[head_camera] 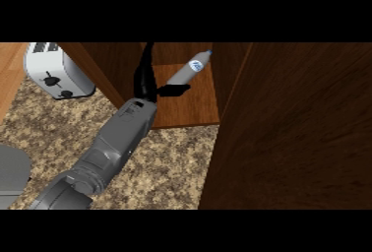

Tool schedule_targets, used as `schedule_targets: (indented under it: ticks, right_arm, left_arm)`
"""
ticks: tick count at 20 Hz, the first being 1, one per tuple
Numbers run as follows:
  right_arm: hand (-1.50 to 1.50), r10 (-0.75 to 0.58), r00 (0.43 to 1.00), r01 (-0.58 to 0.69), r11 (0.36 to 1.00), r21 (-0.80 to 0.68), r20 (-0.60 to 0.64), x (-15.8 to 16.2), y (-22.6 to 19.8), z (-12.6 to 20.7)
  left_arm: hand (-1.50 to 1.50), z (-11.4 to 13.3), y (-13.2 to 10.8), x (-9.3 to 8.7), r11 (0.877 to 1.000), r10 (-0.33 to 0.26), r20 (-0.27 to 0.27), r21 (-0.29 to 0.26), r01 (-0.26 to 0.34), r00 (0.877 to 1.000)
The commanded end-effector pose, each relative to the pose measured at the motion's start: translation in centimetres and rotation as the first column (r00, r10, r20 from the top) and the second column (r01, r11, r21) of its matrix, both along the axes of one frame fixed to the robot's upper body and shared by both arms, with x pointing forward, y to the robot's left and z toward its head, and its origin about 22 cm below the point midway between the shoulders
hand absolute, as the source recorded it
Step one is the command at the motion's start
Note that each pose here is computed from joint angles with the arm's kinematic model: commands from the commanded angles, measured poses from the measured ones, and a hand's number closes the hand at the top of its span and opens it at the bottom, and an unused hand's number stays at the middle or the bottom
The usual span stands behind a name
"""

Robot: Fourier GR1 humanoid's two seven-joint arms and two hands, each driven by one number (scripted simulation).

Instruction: Pick up the bottled water, place it into the cabinet and close the cabinet

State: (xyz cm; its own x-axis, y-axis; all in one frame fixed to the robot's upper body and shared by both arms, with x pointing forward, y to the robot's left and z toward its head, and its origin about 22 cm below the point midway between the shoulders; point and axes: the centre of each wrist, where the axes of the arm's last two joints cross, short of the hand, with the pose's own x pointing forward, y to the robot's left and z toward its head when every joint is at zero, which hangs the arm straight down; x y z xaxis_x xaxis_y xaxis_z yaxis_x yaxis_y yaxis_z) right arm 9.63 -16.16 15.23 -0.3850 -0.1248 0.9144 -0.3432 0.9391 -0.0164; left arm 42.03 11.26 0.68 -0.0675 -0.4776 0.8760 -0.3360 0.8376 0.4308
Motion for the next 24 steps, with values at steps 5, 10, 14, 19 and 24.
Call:
schedule_targets:
  ticks: [5,10,14,19,24]
  right_arm:
    - [-1.5,0.011,1.0,-0.012,1.0,0.016,0.014,-1.2,-0.2,0.8]
    - [-1.5,0.018,1.0,-0.018,1.0,0.011,0.018,-1.0,0.2,0.6]
    - [-1.5,0.015,1.0,-0.016,0.999,0.028,0.021,-1.7,-0.2,1.9]
    - [-1.5,-0.045,0.999,0.045,0.999,-0.016,0.003,-0.6,0.5,0.0]
    - [-1.5,-0.065,0.997,0.066,0.998,-0.026,0.032,-0.3,0.0,0.7]
  left_arm:
    - [1.5,1.2,-0.1,0.4,0.959,-0.192,0.173,-0.176,0.222,0.966]
    - [1.5,1.5,-0.5,0.4,0.892,-0.277,0.254,-0.292,0.346,0.927]
    - [1.5,1.0,-0.2,0.0,0.825,-0.325,0.295,-0.377,0.422,0.899]
    - [1.5,1.7,-0.7,-0.2,0.728,-0.43,0.288,-0.449,0.518,0.855]
    - [1.5,-0.6,-0.2,-2.2,0.62,-0.519,0.305,-0.508,0.598,0.798]
